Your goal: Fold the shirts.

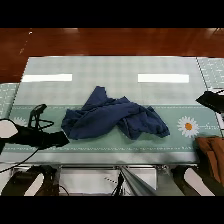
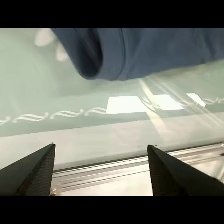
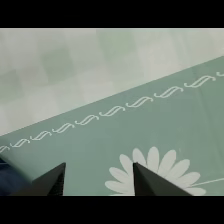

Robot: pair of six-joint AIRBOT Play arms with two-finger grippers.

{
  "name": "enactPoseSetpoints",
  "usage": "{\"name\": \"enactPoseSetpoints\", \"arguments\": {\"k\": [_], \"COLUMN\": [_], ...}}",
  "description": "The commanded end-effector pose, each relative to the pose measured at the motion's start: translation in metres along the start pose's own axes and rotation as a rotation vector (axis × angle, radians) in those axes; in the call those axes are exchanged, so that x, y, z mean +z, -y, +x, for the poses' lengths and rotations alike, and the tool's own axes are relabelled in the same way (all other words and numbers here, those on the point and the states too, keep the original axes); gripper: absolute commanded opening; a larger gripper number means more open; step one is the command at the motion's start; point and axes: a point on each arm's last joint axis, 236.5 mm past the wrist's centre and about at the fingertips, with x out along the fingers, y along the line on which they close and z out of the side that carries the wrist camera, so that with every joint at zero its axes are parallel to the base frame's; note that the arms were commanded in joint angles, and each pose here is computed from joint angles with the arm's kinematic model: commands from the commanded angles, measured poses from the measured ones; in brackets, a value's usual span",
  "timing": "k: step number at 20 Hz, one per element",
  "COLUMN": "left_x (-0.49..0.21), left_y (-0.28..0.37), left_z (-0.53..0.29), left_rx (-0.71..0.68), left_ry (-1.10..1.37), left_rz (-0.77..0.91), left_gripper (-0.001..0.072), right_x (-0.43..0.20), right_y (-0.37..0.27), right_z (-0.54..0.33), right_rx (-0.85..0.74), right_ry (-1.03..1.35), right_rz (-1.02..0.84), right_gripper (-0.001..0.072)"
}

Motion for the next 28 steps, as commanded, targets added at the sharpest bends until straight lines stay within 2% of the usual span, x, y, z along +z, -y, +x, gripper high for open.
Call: {"name": "enactPoseSetpoints", "arguments": {"k": [1,9,11,12,13,14,16,17,20,21,22,23,28], "left_x": [-0.006,0.042,0.055,0.060,0.063,0.065,0.063,0.062,0.057,0.056,0.054,0.054,0.060], "left_y": [0.008,-0.010,-0.012,-0.012,-0.015,-0.019,-0.021,-0.021,-0.017,-0.016,-0.015,-0.014,-0.006], "left_z": [0.026,0.055,0.066,0.072,0.077,0.082,0.086,0.086,0.084,0.084,0.082,0.081,0.069], "left_rx": [-0.116,-0.086,-0.102,-0.113,-0.110,-0.100,-0.094,-0.095,-0.103,-0.106,-0.108,-0.110,-0.129], "left_ry": [-0.016,0.071,0.086,0.091,0.091,0.087,0.073,0.071,0.049,0.047,0.045,0.049,0.097], "left_rz": [-0.052,-0.155,-0.197,-0.221,-0.242,-0.254,-0.245,-0.225,-0.202,-0.191,-0.174,-0.167,-0.145], "left_gripper": [0.0683,0.0678,0.0654,0.0518,0.0331,0.0285,0.0053,0.0023,0.0023,0.0023,0.0023,0.0023,0.0023], "right_x": [-0.014,-0.016,-0.018,-0.020,-0.023,-0.025,-0.028,-0.030,-0.060,-0.077,-0.096,-0.113,-0.170], "right_y": [0.001,-0.004,-0.006,-0.006,-0.007,-0.007,-0.004,0.000,0.013,0.009,-0.001,-0.010,-0.045], "right_z": [0.009,0.009,0.009,0.009,0.008,0.008,0.008,0.008,0.015,0.022,0.030,0.036,0.048], "right_rx": [0.025,0.047,0.053,0.056,0.059,0.060,0.048,0.029,-0.009,0.021,0.072,0.123,0.285], "right_ry": [-0.030,-0.036,-0.045,-0.055,-0.066,-0.076,-0.086,-0.094,-0.194,-0.235,-0.278,-0.316,-0.443], "right_rz": [0.020,0.024,0.027,0.027,0.027,0.026,0.016,0.004,-0.014,-0.004,0.013,0.034,0.162], "right_gripper": [0.0485,0.0485,0.0485,0.0486,0.0485,0.0486,0.0485,0.0486,0.0498,0.0560,0.0565,0.0612,0.0612]}}
